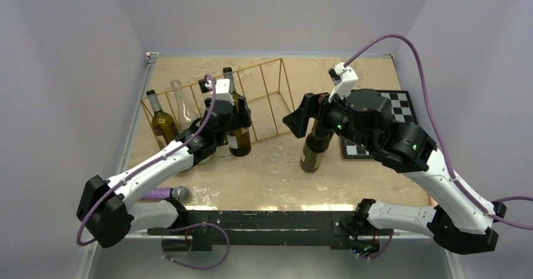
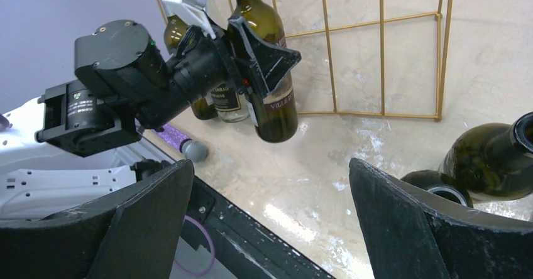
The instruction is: Put the wine bottle on the wine rack
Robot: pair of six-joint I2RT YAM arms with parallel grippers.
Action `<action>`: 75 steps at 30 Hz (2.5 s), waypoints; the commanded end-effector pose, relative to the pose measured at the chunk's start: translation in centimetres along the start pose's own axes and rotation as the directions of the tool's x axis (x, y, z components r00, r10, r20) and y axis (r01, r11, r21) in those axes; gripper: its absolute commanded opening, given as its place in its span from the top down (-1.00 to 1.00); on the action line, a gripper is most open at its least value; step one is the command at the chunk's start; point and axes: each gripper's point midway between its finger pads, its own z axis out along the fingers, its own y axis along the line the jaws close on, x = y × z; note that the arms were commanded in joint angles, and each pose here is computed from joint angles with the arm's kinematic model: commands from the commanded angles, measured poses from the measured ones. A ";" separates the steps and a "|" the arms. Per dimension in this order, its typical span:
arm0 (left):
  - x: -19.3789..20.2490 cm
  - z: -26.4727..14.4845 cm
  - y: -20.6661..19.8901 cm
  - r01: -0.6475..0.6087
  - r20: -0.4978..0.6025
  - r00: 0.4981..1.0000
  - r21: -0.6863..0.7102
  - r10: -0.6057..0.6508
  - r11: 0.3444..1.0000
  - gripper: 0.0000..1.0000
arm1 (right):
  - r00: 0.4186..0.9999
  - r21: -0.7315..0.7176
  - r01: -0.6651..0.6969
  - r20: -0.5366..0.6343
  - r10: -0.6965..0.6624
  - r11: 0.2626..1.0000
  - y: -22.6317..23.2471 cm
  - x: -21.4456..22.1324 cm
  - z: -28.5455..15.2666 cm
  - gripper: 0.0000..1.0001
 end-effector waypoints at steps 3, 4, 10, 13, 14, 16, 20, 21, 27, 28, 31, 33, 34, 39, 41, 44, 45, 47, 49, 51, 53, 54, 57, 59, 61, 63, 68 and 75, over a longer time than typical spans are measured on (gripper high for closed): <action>-5.3 1.6 -0.4 0.150 0.202 0.970 -0.056 -0.136 0.987 1.00 | 0.999 -0.008 -0.025 0.042 0.025 1.000 -0.3 -0.4 -0.9 -0.97; -5.4 1.9 -0.2 0.154 0.208 0.968 -0.067 -0.137 0.986 1.00 | 0.999 -0.007 -0.026 0.042 0.027 1.000 -0.4 -0.3 -1.0 -0.97; -5.0 3.6 0.3 0.167 0.220 0.965 -0.092 -0.144 0.982 1.00 | 0.999 0.006 -0.027 0.031 0.026 1.000 -0.9 0.4 -1.0 -0.98; -4.6 4.7 0.4 0.159 0.221 0.966 -0.111 -0.132 0.981 1.00 | 0.999 0.007 -0.026 0.030 0.026 1.000 -1.0 0.6 -1.0 -0.98; -4.6 4.9 0.6 0.159 0.224 0.966 -0.122 -0.129 0.980 1.00 | 0.999 0.008 -0.026 0.029 0.026 1.000 -1.1 0.7 -1.0 -0.97; -4.5 5.2 0.7 0.158 0.230 0.965 -0.129 -0.126 0.979 1.00 | 0.999 0.006 -0.023 0.026 0.022 1.000 -1.1 0.8 -1.0 -0.98; -4.1 5.9 0.7 0.152 0.241 0.963 -0.132 -0.117 0.980 1.00 | 1.000 0.009 -0.015 0.024 0.015 1.000 -1.3 0.9 -1.0 -0.98; -3.9 6.1 0.8 0.147 0.242 0.964 -0.137 -0.111 0.980 1.00 | 1.000 0.012 -0.014 0.023 0.013 1.000 -1.3 0.9 -1.0 -0.98; -2.8 7.2 1.0 0.141 0.232 0.967 -0.152 -0.103 0.978 1.00 | 1.000 0.023 -0.012 0.016 0.012 1.000 -1.6 1.2 -1.0 -0.98; -2.6 7.3 1.1 0.141 0.229 0.968 -0.155 -0.103 0.978 1.00 | 1.000 0.027 -0.010 0.017 0.010 1.000 -1.7 1.2 -1.0 -0.98; -1.7 7.8 1.5 0.130 0.215 0.972 -0.174 -0.091 0.976 1.00 | 1.000 0.030 -0.009 0.015 0.009 1.000 -1.8 1.3 -1.1 -0.98; -1.1 8.1 1.6 0.119 0.201 0.976 -0.179 -0.082 0.977 1.00 | 1.000 0.032 -0.008 0.014 0.007 0.999 -1.9 1.3 -1.0 -0.98; -0.8 8.3 1.8 0.114 0.192 0.978 -0.183 -0.078 0.976 1.00 | 1.000 0.034 -0.007 0.013 0.006 0.999 -1.9 1.3 -1.0 -0.98; 0.2 8.9 2.5 0.106 0.166 0.983 -0.200 -0.073 0.974 0.94 | 1.000 0.031 -0.002 0.006 0.001 1.000 -1.9 1.4 -1.0 -0.98; 0.3 9.1 2.7 0.103 0.157 0.985 -0.208 -0.070 0.973 0.81 | 1.000 0.029 -0.003 0.007 0.003 1.000 -1.9 1.5 -1.0 -0.98; 0.4 9.2 3.0 0.097 0.149 0.987 -0.221 -0.064 0.970 0.77 | 1.000 0.029 -0.004 0.005 0.004 1.000 -1.9 1.5 -0.9 -0.98; 0.4 9.2 3.0 0.096 0.148 0.987 -0.222 -0.064 0.970 0.72 | 1.000 0.027 -0.003 0.003 0.003 1.000 -1.8 1.5 -0.9 -0.98; 0.6 9.2 3.0 0.096 0.143 0.988 -0.223 -0.065 0.970 0.58 | 1.000 0.029 -0.004 0.000 0.004 1.000 -1.8 1.6 -0.8 -0.98; 0.7 9.2 3.0 0.098 0.139 0.988 -0.223 -0.068 0.970 0.44 | 1.000 0.028 -0.003 -0.002 0.003 1.000 -1.8 1.6 -0.7 -0.98; 0.8 9.3 3.2 0.099 0.133 0.989 -0.231 -0.069 0.968 0.21 | 1.000 0.028 -0.002 -0.005 0.002 1.000 -1.8 1.7 -0.6 -0.98; 0.8 9.1 3.2 0.100 0.133 0.989 -0.235 -0.070 0.967 0.10 | 1.000 0.029 -0.002 -0.005 0.002 1.000 -1.8 1.7 -0.6 -0.98; 0.8 9.1 3.3 0.102 0.132 0.989 -0.236 -0.072 0.966 0.04 | 1.000 0.028 -0.002 -0.006 0.002 1.000 -1.8 1.7 -0.6 -0.98; 0.8 9.0 3.5 0.104 0.131 0.989 -0.248 -0.073 0.963 -0.15 | 1.000 0.029 -0.002 -0.003 0.002 1.000 -1.8 1.6 -0.6 -0.98; 0.8 8.9 3.6 0.107 0.130 0.989 -0.252 -0.076 0.962 -0.24 | 1.000 0.030 -0.002 -0.005 0.002 1.000 -1.8 1.7 -0.5 -0.98; 0.9 8.8 3.6 0.109 0.131 0.988 -0.257 -0.077 0.960 -0.32 | 1.000 0.030 -0.001 -0.006 0.001 1.000 -1.8 1.7 -0.5 -0.98; 0.8 8.8 3.7 0.111 0.132 0.988 -0.260 -0.079 0.959 -0.36 | 1.000 0.029 -0.001 -0.007 0.002 1.000 -1.8 1.7 -0.5 -0.98; 0.5 8.5 3.9 0.117 0.138 0.987 -0.272 -0.082 0.955 -0.55 | 1.000 0.028 -0.001 -0.011 0.001 1.000 -1.8 1.9 -0.4 -0.98; 0.2 8.4 4.1 0.113 0.137 0.988 -0.301 -0.075 0.947 -0.65 | 1.000 0.026 -0.002 -0.011 0.003 1.000 -1.8 1.9 -0.4 -0.98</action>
